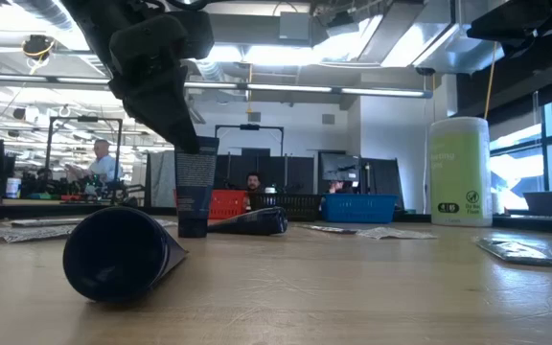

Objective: Pick & Place Travel size toiletries
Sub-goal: Put the blue shave cream into the red bin

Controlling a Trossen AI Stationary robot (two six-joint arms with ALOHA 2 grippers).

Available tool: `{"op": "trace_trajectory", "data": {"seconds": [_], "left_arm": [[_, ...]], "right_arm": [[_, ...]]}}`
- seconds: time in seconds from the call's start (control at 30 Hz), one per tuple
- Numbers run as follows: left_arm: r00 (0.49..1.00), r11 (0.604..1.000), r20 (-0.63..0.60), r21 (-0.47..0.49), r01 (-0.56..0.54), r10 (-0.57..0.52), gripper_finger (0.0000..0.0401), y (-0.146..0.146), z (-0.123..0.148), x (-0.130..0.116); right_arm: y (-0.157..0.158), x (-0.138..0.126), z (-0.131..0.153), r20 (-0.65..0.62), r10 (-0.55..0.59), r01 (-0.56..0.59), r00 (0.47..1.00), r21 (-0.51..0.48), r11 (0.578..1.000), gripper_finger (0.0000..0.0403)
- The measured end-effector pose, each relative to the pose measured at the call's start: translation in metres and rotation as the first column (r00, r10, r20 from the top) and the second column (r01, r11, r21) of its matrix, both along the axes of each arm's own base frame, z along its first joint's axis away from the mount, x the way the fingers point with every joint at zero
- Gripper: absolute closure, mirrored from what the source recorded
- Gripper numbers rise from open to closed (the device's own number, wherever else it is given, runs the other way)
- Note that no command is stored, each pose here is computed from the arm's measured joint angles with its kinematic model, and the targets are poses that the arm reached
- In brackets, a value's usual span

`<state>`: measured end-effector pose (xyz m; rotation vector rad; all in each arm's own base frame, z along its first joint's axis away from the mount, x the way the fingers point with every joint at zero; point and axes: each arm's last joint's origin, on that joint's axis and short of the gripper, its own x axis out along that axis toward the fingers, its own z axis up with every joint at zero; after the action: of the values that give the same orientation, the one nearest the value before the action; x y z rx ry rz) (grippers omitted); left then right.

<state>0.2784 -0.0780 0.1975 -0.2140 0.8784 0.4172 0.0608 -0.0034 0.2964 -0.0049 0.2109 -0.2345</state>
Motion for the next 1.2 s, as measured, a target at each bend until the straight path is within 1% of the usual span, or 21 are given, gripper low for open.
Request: {"op": "trace_trajectory", "data": {"seconds": [0.37,0.97,1.07,1.2], "left_arm": [[1.0,1.0,-0.007,-0.013,0.02,-0.02,0.0394,-0.001,0.0,0.0],[0.999,0.999,-0.012,-0.005,0.035,-0.035,0.0396,-0.001,0.0,0.0],[0.999,0.999,0.0,-0.006,0.035,-0.035,0.0397,0.0,0.004,-0.002],[0.998,0.999,0.052,0.018,0.029,-0.03,0.0396,0.006,0.019,-0.007]], "right_arm": [[0.0,0.0,0.0,0.0,0.0,0.0,1.0,0.0,1.0,0.0315],[0.0,0.0,0.0,0.0,0.0,0.0,1.0,0.0,1.0,0.0277],[0.0,0.0,0.0,0.0,0.0,0.0,1.0,0.0,1.0,0.0272],[0.0,0.0,0.0,0.0,0.0,0.0,1.0,0.0,1.0,0.0267]]}}
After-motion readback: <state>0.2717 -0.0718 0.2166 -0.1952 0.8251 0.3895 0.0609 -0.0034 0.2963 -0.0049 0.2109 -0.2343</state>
